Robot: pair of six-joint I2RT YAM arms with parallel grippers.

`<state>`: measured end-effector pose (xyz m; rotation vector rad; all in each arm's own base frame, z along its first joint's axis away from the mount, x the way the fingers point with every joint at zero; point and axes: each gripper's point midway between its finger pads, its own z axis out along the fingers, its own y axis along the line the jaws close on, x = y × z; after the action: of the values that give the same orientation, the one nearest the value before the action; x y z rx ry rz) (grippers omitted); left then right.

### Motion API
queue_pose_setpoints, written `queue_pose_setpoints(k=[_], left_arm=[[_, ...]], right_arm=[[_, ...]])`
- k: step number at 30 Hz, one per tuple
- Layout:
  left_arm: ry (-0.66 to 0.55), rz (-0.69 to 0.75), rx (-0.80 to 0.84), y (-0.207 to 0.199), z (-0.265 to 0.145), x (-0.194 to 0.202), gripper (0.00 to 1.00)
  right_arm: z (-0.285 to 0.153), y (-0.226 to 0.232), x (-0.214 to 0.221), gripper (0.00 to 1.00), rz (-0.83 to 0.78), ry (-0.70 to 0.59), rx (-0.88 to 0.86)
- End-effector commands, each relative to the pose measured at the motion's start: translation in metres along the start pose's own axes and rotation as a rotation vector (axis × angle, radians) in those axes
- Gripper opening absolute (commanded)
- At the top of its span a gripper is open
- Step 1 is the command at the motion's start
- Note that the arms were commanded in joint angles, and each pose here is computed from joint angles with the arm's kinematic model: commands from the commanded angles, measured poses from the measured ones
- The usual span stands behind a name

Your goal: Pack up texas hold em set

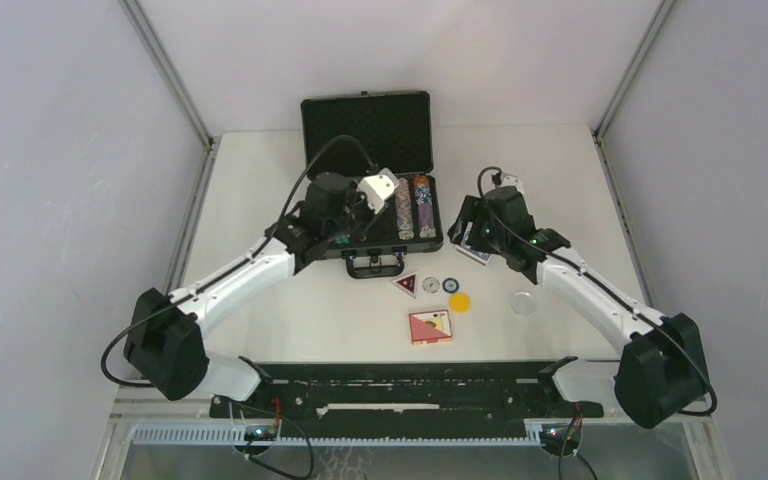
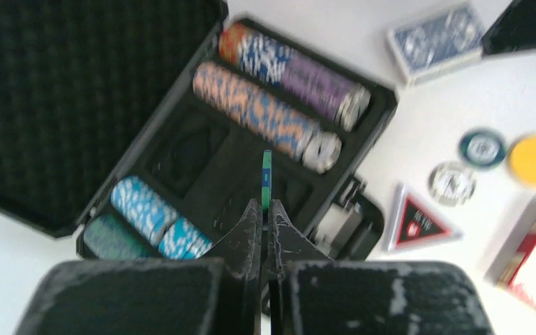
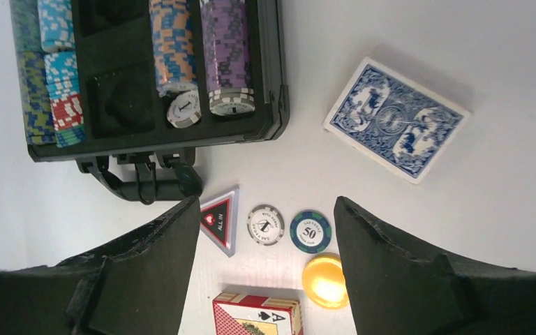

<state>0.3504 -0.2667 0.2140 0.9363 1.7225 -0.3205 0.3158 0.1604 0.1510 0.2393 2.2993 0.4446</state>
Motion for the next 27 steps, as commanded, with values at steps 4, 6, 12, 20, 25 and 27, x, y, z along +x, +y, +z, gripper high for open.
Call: queue_pose_setpoints(k=[4,6,12,20,25,27], left_arm=[[0.356,0.231,0.123,0.021,-0.047,0.075,0.0],[0.366,0.296,0.125,0.026,-0.059,0.077,0.0],[0.31,0.348,0.175,0.034,-0.076,0.076,0.0],[0.382,0.331,0.352,0.015,-0.06,0.108,0.0],[0.464,0.307,0.411,0.016,-0.051,0.128,0.0],[0.48,0.305,0.406,0.022,-0.047,0.132,0.0]], right_arm=[[0.032,0.023,0.02,0.78,-0.002,0.09,-0.133],[0.037,0.025,0.029,0.78,-0.008,0.119,-0.142],[0.049,0.029,0.047,0.78,-0.02,0.171,-0.173],[0.055,0.021,0.047,0.79,-0.042,0.171,-0.143],[0.058,0.016,0.046,0.79,-0.045,0.175,-0.128],[0.059,0.016,0.046,0.79,-0.045,0.176,-0.126]])
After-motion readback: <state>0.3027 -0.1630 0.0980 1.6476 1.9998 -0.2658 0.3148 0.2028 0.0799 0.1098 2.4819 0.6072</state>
